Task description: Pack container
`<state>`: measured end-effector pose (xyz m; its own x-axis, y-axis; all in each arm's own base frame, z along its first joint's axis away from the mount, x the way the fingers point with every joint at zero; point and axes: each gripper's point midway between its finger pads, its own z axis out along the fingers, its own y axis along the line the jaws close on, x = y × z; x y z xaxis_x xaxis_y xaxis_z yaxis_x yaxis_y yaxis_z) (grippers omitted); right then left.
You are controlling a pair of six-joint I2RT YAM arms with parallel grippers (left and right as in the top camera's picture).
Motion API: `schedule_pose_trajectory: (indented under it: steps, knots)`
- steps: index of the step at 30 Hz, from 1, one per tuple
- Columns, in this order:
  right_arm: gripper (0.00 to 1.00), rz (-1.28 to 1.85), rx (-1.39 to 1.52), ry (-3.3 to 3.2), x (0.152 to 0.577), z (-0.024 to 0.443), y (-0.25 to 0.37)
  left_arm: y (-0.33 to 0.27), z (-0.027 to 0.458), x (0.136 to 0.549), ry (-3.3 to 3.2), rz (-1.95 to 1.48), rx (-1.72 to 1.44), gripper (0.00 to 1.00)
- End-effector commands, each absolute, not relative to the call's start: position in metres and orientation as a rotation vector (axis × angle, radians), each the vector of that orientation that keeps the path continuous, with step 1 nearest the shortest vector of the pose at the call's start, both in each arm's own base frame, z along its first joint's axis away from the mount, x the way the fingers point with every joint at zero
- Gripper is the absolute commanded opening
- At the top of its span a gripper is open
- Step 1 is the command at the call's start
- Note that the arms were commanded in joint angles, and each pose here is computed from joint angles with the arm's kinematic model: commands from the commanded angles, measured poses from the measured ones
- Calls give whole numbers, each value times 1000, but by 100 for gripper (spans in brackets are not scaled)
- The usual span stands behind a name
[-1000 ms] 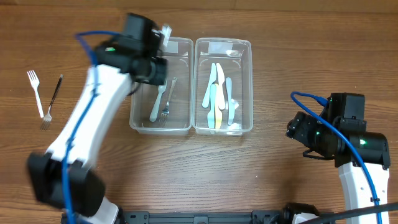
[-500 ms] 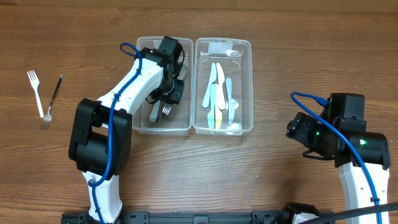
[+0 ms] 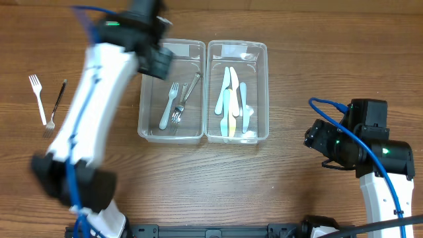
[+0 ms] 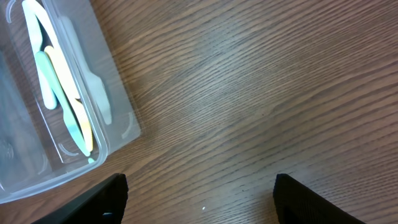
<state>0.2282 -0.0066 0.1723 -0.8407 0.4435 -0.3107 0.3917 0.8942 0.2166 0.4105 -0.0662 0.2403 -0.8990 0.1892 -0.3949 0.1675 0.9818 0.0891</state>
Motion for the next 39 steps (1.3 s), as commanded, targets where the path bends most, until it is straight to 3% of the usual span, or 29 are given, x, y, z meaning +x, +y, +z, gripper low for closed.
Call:
schedule_pose_trajectory:
  steps: [1,8,15,30,39]
  knots:
    - [77,210,608,2693,230,174,-6,21,289,396,2623,185,0,78]
    - [77,210,607,2692,230,175,-6,134,269,362,2680,175,-338,84]
    - [77,210,607,2692,230,175,-6,200,193,344,2720,72,-472,90]
    - [77,210,607,2692,230,175,-6,212,56,367,2905,-106,-237,91]
    - [77,211,605,2683,233,175,-6,213,15,361,2996,-118,-234,89]
